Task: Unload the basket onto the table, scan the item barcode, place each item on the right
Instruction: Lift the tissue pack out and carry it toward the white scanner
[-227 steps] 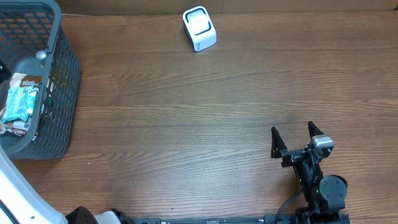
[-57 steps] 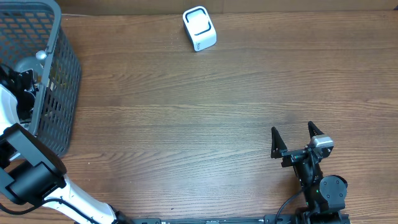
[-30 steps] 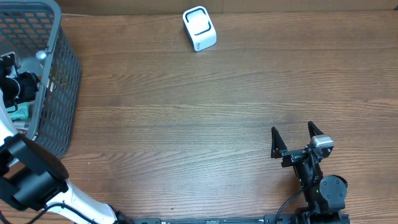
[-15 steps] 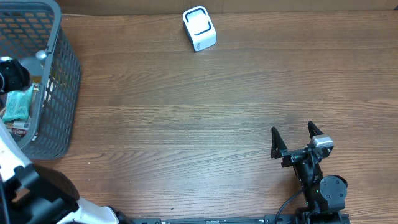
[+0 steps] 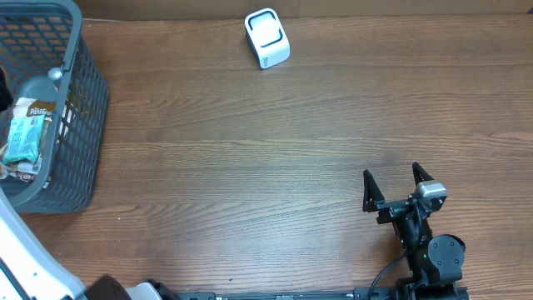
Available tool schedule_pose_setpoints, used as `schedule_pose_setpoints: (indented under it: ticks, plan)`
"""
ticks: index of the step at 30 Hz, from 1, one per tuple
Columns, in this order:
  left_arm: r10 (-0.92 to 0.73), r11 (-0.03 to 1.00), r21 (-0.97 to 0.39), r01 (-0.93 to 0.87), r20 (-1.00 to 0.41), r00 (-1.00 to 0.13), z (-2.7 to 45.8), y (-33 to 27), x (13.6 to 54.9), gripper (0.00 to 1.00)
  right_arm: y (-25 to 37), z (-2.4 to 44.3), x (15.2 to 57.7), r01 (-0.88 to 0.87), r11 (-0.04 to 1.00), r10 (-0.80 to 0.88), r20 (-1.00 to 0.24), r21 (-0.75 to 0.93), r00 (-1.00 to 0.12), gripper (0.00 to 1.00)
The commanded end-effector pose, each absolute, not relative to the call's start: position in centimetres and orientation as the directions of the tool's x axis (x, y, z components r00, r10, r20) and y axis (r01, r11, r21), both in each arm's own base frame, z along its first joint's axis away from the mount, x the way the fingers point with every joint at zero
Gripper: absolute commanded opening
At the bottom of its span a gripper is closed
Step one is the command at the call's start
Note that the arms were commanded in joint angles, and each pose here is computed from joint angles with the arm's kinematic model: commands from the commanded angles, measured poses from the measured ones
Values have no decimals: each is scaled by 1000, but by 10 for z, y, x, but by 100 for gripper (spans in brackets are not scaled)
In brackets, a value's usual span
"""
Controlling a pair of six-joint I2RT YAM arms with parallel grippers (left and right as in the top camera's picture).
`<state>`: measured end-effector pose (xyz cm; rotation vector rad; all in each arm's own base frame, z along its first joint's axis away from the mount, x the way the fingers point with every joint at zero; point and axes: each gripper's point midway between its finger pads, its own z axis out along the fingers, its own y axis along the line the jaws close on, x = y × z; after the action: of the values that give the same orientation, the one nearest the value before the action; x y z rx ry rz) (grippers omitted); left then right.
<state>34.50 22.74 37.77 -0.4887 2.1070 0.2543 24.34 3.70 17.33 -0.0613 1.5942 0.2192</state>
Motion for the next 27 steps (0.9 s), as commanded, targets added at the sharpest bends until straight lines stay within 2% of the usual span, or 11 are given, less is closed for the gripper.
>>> schedule_pose_setpoints:
  ticks: [1, 8, 11, 17, 27]
  plan:
    - [-221, 917, -56, -395, -896, -386, 424, 202, 336, 4, 35, 171, 244, -164, 981, 104, -994, 108, -35, 100]
    - [-231, 922, -108, -371, -923, -307, 453, 175, 319, 4, 35, 171, 244, -164, 981, 104, -994, 108, -35, 100]
    - [-214, 945, -116, -307, -926, -310, 458, 148, 321, 4, 35, 171, 244, -163, 981, 104, -994, 108, -35, 100]
    - [-197, 978, -144, -154, -886, -421, 438, 85, 331, 4, 35, 171, 244, -164, 981, 104, -994, 108, -35, 100]
    - [-195, 981, -159, -115, -732, -653, 382, 11, 322, 4, 35, 171, 244, -164, 981, 104, -994, 108, -35, 100]
